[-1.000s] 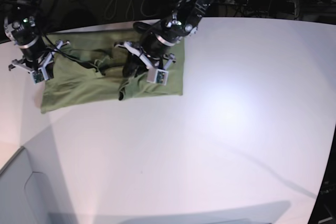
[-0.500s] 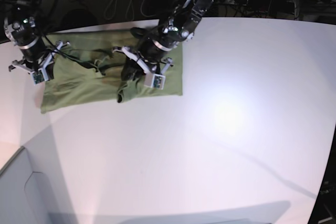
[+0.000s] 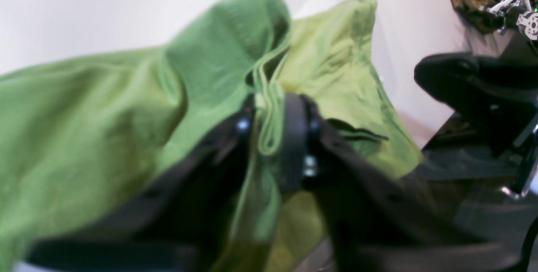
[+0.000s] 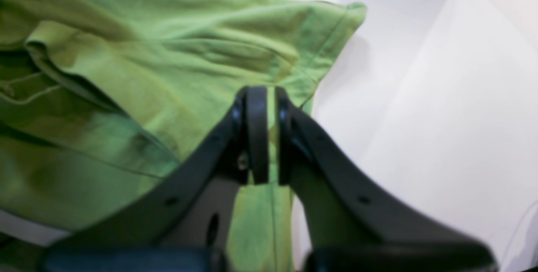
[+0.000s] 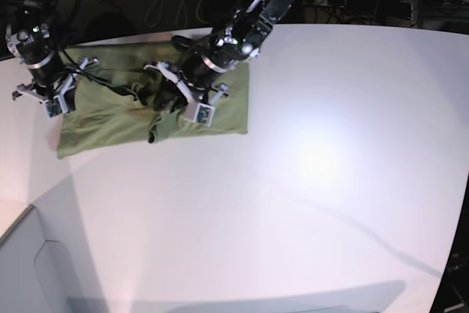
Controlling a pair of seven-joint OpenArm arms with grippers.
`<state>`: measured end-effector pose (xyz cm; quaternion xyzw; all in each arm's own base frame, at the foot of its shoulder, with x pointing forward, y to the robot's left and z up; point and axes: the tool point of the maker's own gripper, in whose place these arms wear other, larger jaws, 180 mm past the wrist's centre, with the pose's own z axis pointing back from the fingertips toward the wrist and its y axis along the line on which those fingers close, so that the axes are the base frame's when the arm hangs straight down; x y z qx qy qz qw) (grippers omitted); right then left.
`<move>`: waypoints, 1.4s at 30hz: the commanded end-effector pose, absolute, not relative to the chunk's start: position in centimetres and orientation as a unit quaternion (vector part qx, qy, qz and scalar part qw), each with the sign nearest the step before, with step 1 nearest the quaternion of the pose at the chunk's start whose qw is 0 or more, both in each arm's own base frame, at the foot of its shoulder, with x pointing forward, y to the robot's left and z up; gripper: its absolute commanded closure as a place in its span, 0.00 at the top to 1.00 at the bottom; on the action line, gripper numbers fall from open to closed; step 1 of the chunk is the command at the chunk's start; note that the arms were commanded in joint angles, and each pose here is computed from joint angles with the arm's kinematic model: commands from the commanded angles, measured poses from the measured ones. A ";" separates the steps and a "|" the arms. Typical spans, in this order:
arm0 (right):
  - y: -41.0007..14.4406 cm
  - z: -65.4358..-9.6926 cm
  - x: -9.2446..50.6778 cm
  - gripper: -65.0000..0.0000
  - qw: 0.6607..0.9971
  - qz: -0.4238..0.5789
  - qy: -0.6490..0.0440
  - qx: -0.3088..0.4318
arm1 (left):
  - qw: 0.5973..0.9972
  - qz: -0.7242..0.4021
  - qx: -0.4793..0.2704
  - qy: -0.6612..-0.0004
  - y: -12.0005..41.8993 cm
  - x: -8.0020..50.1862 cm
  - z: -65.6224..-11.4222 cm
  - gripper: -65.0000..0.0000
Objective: Fold the T-shirt properly
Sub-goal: 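Carry the strip end with the left gripper toward the right gripper, folding it over, then release the folded end and raise the left gripper away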
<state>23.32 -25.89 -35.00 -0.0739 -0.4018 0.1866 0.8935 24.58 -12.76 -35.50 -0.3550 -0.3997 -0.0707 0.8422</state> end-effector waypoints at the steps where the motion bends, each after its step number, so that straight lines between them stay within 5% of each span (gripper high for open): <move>1: -26.1 -33.7 24.1 0.01 0.882 0.197 -0.420 -0.079 | 0.828 -0.067 -0.369 -0.418 -13.3 25.2 -34.0 0.23; 10: -26.6 -33.1 24.7 0.03 0.878 0.200 -0.425 -0.088 | 0.823 -0.067 -0.374 -0.423 -13.3 25.2 -33.3 0.31; 16: -28.6 -32.8 25.9 0.42 0.895 0.192 -0.384 -0.122 | 0.804 -0.069 -0.358 -0.470 -9.2 25.5 -30.4 0.43; 21: -28.9 -31.8 27.1 0.66 0.891 0.187 -0.392 -0.130 | 0.817 -0.040 -0.366 -0.443 -7.4 24.8 -31.8 0.43; 42: -30.5 -30.8 27.3 0.69 0.889 0.139 -0.412 -0.141 | 0.841 -0.174 -0.403 -0.316 -16.5 18.7 -38.4 0.43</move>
